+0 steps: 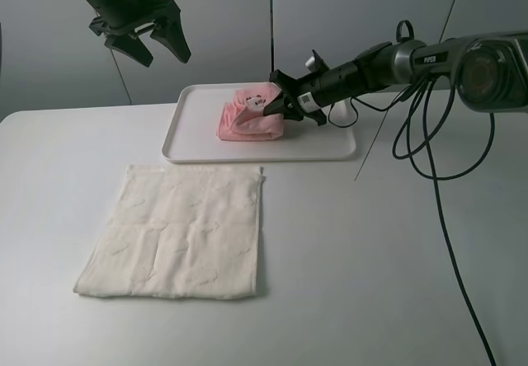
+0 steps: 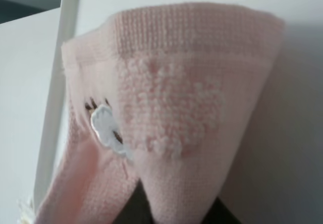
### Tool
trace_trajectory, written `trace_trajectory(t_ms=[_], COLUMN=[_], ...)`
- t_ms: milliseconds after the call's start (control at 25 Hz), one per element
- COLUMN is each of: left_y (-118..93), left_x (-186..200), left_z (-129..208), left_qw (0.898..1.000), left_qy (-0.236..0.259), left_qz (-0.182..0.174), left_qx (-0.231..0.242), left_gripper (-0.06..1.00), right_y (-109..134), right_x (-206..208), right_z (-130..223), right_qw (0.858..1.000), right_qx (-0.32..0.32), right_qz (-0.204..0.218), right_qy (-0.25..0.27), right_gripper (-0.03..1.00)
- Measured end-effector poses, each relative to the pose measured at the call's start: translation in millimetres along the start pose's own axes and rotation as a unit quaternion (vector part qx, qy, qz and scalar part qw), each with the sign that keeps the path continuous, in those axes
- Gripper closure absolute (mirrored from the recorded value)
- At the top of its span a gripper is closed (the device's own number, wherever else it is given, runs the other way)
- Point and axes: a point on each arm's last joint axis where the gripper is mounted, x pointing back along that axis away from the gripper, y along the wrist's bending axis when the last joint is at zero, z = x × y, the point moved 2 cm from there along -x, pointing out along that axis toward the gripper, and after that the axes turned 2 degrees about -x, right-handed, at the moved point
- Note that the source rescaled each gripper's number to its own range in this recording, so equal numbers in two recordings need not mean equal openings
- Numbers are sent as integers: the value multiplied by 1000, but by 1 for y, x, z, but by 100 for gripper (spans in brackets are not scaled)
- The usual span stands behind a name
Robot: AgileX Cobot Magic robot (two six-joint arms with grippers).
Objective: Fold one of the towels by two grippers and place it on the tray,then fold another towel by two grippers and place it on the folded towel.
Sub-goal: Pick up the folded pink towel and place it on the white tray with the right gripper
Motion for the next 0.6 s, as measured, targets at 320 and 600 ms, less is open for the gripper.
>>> trace_trajectory(t_ms=[320,600], left_y=[0,0], left_x=[-1,-1], left_z=[0,0], left_qw=[1000,1000], left_qy=[1,1], left_qz=[0,1], left_qx=[0,-2], left_gripper=[-3,-3], right_y=[12,58], right_x=[7,65], right_z=[-4,-21], right_qw=[1000,981], right_qx=[7,166], right_qz=[-3,101], right_qy=[-2,0], right_gripper=[1,-3])
